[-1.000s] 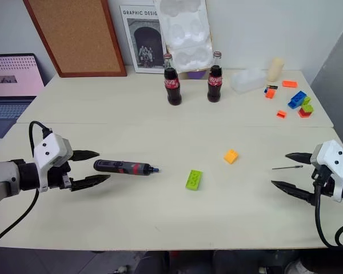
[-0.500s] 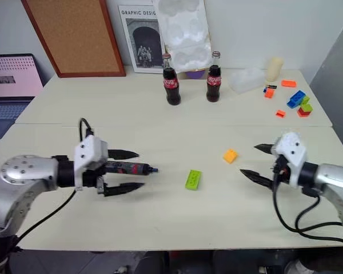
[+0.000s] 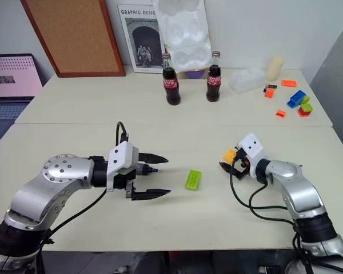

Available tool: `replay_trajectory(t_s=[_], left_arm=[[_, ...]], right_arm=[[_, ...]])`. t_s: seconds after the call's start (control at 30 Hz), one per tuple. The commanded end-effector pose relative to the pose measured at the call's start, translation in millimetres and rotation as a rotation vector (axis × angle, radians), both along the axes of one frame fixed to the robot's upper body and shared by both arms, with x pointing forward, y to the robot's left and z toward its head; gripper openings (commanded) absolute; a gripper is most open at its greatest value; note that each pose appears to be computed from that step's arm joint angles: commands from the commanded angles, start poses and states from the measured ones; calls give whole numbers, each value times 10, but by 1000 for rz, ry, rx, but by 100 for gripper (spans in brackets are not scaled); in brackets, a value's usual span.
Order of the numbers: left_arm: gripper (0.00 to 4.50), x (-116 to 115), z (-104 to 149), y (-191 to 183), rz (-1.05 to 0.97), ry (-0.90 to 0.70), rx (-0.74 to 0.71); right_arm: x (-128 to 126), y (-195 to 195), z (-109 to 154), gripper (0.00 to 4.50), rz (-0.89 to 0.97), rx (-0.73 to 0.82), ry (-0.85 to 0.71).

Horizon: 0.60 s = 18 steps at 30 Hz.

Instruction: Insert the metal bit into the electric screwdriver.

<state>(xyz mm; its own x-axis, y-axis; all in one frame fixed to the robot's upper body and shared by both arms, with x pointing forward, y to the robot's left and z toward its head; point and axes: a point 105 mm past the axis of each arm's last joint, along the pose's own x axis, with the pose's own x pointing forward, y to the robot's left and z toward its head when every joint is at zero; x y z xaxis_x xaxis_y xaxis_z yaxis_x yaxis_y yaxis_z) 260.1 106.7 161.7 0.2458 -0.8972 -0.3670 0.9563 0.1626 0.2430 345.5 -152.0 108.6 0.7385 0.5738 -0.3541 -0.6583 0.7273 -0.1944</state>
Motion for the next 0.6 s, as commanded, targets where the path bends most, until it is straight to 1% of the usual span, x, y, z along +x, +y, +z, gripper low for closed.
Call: replay_trajectory(t_s=[0.03, 0.07, 0.2, 0.4, 0.5, 0.53, 0.6], left_arm=[[449, 8, 58, -26, -12, -43, -5], [449, 10, 54, -29, -13, -43, -5], [450, 5, 42, -71, -32, -41, -14], [450, 14, -13, -121, -46, -34, -29], [450, -6, -28, -185, -73, -22, -54], [450, -21, -32, -215, -91, -18, -61], [450, -41, -35, -287, -125, -13, -80]], right_arm=[[42, -39, 21, 450, -10, -3, -4], [42, -43, 11, 450, -11, 1, 3], [27, -38, -23, 373, -18, 32, 27], [-3, -15, -19, 223, -35, 60, 13], [-58, -108, 98, 156, -77, 64, -36], [-97, -172, 151, 142, -100, 64, -55], [-212, -347, 243, 143, -164, 56, -90]])
